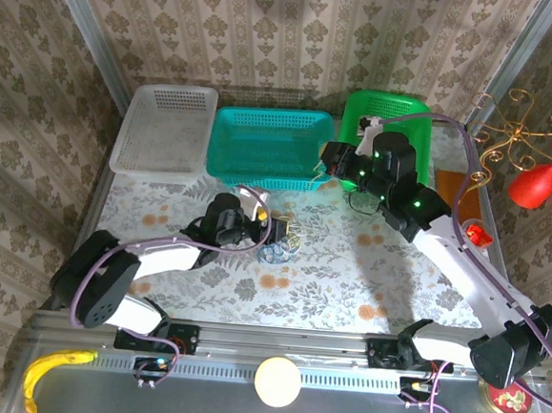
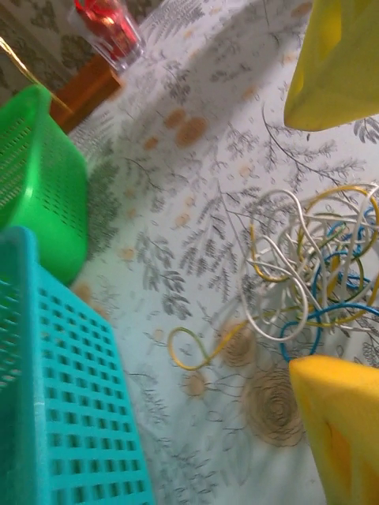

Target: Untangle the cables

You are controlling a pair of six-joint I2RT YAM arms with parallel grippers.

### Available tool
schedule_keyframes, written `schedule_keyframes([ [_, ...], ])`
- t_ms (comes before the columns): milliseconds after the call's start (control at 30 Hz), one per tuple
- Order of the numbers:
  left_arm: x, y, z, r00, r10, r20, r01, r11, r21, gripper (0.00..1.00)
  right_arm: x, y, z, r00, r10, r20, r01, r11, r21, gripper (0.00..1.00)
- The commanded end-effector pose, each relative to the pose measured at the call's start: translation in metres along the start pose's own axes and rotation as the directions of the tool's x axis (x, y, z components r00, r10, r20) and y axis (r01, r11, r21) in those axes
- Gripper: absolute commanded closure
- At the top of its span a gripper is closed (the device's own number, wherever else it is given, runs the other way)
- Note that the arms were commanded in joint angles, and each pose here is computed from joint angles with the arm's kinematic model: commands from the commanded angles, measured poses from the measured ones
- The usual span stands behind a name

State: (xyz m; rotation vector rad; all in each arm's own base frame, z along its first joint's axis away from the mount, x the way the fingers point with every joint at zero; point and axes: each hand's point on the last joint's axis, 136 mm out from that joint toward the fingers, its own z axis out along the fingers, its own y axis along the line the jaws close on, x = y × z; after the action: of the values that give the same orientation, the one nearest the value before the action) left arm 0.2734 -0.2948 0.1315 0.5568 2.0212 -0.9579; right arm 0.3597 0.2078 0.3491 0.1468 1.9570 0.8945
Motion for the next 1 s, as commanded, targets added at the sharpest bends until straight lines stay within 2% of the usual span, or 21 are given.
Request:
schedule_keyframes([
  [0,-0.014,-0.009,-0.013,0.999,-0.046,-0.026,0.046,0.999,-0.002,0.15,-0.031,-0.029,-0.016,0.993,-0.073,0.092,0.058,0.985,0.163,1.00],
  [100,-0.026,-0.012,-0.025,0.998,-0.064,-0.025,0.064,0.998,-0.029,0.00,-0.044,-0.053,-0.014,0.988,-0.115,0.104,0.083,0.960,0.269,1.00],
  [300,-0.055,-0.012,-0.047,0.996,-0.086,-0.005,0.085,0.988,-0.126,0.00,-0.073,-0.101,0.001,0.968,-0.219,0.119,0.139,0.871,0.471,1.00],
  [433,-0.072,-0.011,-0.057,0.994,-0.109,0.020,0.111,0.978,-0.178,0.00,-0.075,-0.142,0.033,0.962,-0.263,0.070,0.170,0.782,0.599,1.00],
  [567,-0.079,-0.010,-0.064,0.992,-0.121,0.041,0.127,0.971,-0.202,0.00,-0.079,-0.170,0.065,0.962,-0.267,0.056,0.164,0.733,0.661,1.00],
  [733,-0.079,-0.009,-0.066,0.988,-0.141,0.055,0.150,0.967,-0.206,0.00,-0.077,-0.216,0.102,0.960,-0.280,-0.029,0.205,0.627,0.752,1.00],
  [967,-0.089,-0.007,-0.064,0.992,-0.114,0.063,0.125,0.968,-0.218,0.00,-0.051,-0.253,0.118,0.960,-0.244,-0.135,0.254,0.564,0.785,1.00],
])
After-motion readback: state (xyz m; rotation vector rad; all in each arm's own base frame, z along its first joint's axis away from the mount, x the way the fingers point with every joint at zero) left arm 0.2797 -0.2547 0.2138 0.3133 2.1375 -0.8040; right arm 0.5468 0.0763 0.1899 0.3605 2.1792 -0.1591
